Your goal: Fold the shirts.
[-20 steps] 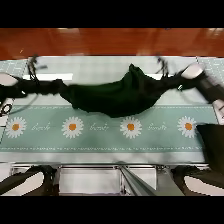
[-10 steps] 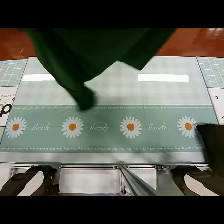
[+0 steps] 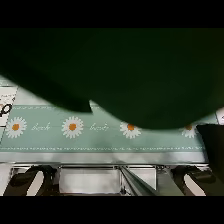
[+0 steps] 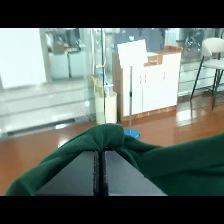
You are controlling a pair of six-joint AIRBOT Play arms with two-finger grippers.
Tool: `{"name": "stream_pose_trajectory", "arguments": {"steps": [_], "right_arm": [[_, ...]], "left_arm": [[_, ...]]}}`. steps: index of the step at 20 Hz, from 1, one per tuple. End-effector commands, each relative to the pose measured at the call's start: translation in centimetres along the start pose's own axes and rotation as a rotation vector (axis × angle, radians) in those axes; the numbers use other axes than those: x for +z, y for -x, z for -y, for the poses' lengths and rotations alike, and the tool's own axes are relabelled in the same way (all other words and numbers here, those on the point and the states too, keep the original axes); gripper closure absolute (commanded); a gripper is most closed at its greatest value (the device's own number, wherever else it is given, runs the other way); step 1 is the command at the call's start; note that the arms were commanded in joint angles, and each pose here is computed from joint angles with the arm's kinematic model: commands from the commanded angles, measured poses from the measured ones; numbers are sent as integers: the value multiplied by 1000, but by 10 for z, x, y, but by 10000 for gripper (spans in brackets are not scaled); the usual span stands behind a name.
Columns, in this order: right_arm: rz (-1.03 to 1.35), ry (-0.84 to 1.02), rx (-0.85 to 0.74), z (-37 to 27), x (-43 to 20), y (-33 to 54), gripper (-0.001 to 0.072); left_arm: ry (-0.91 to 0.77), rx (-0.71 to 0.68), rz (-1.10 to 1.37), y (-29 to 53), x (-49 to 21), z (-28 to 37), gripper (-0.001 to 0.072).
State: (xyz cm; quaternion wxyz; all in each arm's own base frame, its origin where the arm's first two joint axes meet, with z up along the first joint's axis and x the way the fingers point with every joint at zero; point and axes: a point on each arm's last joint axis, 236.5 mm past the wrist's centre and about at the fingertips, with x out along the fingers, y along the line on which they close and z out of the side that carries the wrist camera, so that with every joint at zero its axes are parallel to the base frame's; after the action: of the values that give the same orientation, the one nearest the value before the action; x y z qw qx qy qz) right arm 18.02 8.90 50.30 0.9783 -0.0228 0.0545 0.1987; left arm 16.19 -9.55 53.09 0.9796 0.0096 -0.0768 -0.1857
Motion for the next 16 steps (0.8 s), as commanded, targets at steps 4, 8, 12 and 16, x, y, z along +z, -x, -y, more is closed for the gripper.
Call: {"name": "stream_pose_trajectory", "arguments": {"steps": [4,8,12,16], "right_arm": [[-171,-82,3,0,-60,-6,693],[-347,-158,73,2,-122,-67,693],[-538,-223,89,27,-203,-156,693],[-670,-308,28,73,-283,-261,693]], "left_arm": [[45,15,-126,15,-37,5,688],[195,9,-340,-34,-123,-24,688],[371,46,-554,-106,-246,-75,688],[533,138,-667,-187,-360,-139,688]]}}
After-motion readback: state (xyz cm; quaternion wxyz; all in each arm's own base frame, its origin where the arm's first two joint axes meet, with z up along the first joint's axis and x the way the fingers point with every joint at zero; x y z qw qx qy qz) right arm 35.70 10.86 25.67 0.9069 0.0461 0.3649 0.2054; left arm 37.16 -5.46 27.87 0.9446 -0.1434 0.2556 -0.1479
